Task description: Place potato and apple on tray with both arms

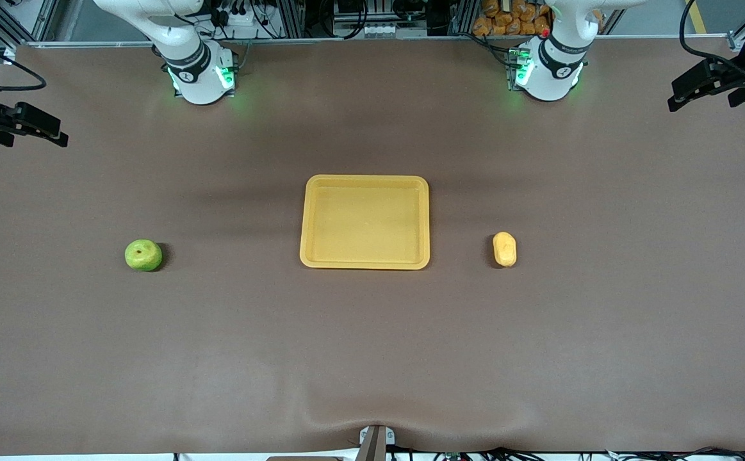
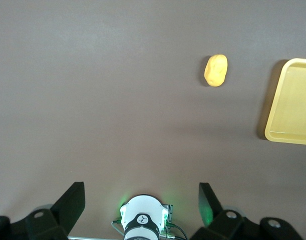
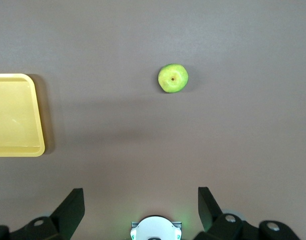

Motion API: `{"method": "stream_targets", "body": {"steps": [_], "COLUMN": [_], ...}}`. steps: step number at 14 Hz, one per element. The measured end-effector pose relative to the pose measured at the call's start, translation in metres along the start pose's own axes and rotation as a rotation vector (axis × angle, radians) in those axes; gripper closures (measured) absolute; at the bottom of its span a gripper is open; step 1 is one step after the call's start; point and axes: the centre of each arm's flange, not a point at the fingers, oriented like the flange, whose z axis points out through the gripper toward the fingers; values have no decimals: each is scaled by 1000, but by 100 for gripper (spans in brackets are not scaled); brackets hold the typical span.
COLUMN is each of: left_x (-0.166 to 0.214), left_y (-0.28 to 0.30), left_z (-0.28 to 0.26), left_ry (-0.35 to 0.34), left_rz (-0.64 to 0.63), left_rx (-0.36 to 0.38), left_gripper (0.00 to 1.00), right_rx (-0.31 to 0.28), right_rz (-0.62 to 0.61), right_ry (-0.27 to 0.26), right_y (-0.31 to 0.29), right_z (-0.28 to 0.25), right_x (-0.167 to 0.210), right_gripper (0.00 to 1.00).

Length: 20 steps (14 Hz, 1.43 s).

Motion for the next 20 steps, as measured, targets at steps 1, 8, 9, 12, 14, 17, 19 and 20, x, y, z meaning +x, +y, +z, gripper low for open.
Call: {"method": "stream_targets", "body": {"steps": [1, 8, 9, 12, 14, 17, 19, 20], "left_x": [0, 13, 16, 31, 43, 58, 66, 68], "left_y": [0, -10, -8, -1, 9, 39, 55, 63], "left_z": [1, 31, 40, 77, 107, 147, 171, 185], "left_ry": [-3, -10, -9, 17, 46, 48, 44, 54], "left_rz": [0, -24, -22, -10, 6, 39, 31, 19], "left_rx": [0, -1, -1, -2, -4, -6, -8, -11], "left_gripper": [0, 0, 0, 0, 0, 0, 0, 0], "right_rx": [-1, -3, -3, -3, -3, -6, -8, -8], "right_rz": [-4, -13, -11, 0, 3, -21, -37, -41], "right_ry": [10, 30, 24, 34, 53, 24, -9, -26], "right_y": [-2, -6, -5, 1, 3, -7, -16, -19], "right_z": [1, 52, 64, 104, 123, 162, 192, 207], "right_x": [2, 23, 25, 33, 42, 68, 91, 100], "right_gripper": [0, 0, 0, 0, 0, 0, 0, 0]}}
